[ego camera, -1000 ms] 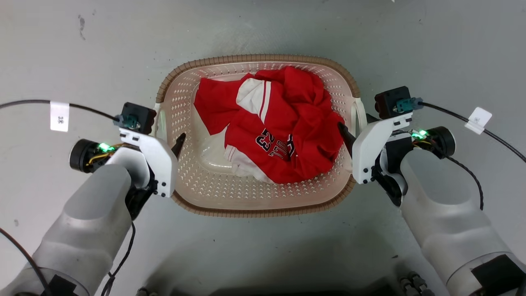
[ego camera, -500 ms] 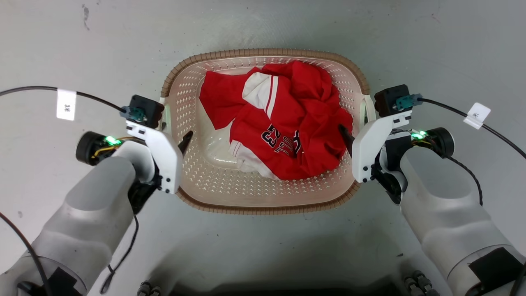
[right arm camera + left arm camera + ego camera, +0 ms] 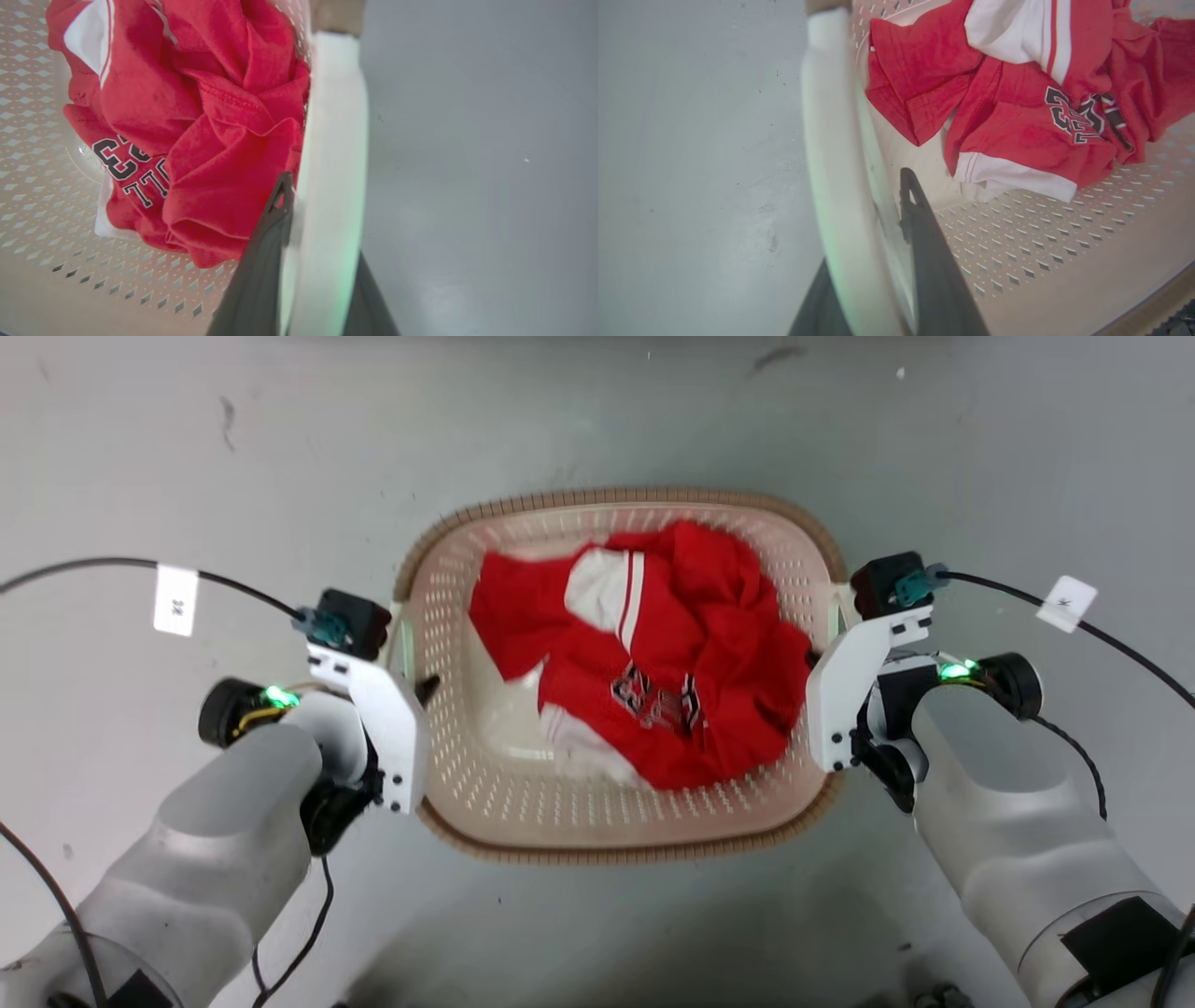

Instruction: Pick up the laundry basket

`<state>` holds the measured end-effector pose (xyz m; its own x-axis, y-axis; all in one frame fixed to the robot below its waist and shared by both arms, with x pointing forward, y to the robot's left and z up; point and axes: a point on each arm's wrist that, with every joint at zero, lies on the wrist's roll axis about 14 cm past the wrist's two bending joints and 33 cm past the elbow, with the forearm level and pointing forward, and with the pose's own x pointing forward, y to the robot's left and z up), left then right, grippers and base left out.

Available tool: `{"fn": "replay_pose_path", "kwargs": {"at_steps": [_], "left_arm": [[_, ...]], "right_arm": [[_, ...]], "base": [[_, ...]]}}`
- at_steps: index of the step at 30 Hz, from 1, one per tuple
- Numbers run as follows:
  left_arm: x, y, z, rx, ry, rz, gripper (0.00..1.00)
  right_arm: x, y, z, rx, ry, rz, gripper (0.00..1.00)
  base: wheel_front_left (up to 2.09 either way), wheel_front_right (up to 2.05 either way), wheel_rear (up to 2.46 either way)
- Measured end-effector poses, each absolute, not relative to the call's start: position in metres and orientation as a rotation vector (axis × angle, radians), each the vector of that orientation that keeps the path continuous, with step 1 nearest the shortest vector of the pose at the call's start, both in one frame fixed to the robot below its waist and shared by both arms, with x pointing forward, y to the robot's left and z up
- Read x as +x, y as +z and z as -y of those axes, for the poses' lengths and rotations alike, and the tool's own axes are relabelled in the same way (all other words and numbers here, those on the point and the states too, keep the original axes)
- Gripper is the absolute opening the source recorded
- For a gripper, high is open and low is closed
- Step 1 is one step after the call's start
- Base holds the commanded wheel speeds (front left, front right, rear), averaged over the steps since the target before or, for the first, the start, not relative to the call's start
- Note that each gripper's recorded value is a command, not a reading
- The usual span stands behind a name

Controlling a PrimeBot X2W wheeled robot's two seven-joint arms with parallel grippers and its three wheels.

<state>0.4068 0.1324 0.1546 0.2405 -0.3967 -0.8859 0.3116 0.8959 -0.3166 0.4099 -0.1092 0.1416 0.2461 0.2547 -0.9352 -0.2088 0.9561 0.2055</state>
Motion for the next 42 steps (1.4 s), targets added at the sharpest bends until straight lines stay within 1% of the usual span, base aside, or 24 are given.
{"fn": "replay_pose_path", "kwargs": {"at_steps": [9,15,20,26,30,34,42], "left_arm": [[0.387,0.203,-0.128,-0.105,-0.516,-1.312,0.0],[0.375,0.249,-0.128,-0.101,-0.54,-1.344,0.0],[0.368,0.297,-0.134,-0.054,-0.557,-1.31,0.0],[0.359,0.339,-0.142,-0.011,-0.563,-1.283,0.0],[0.347,0.361,-0.143,0.017,-0.577,-1.27,0.0],[0.334,0.377,-0.147,0.035,-0.578,-1.274,0.0],[0.323,0.394,-0.144,0.059,-0.591,-1.255,0.0]], "right_arm": [[0.39,0.188,0.118,-0.067,0.347,-1.428,0.0],[0.379,0.233,0.12,-0.103,0.349,-1.464,0.0],[0.374,0.283,0.113,-0.103,0.367,-1.427,0.0],[0.367,0.327,0.106,-0.099,0.382,-1.368,0.0],[0.354,0.346,0.104,-0.109,0.388,-1.35,0.0],[0.34,0.361,0.101,-0.073,0.392,-1.348,0.0],[0.332,0.38,0.105,-0.094,0.38,-1.33,0.0]], "base": [[0.0,0.0,0.0],[0.0,0.0,0.0],[0.0,0.0,0.0],[0.0,0.0,0.0],[0.0,0.0,0.0],[0.0,0.0,0.0],[0.0,0.0,0.0]]}}
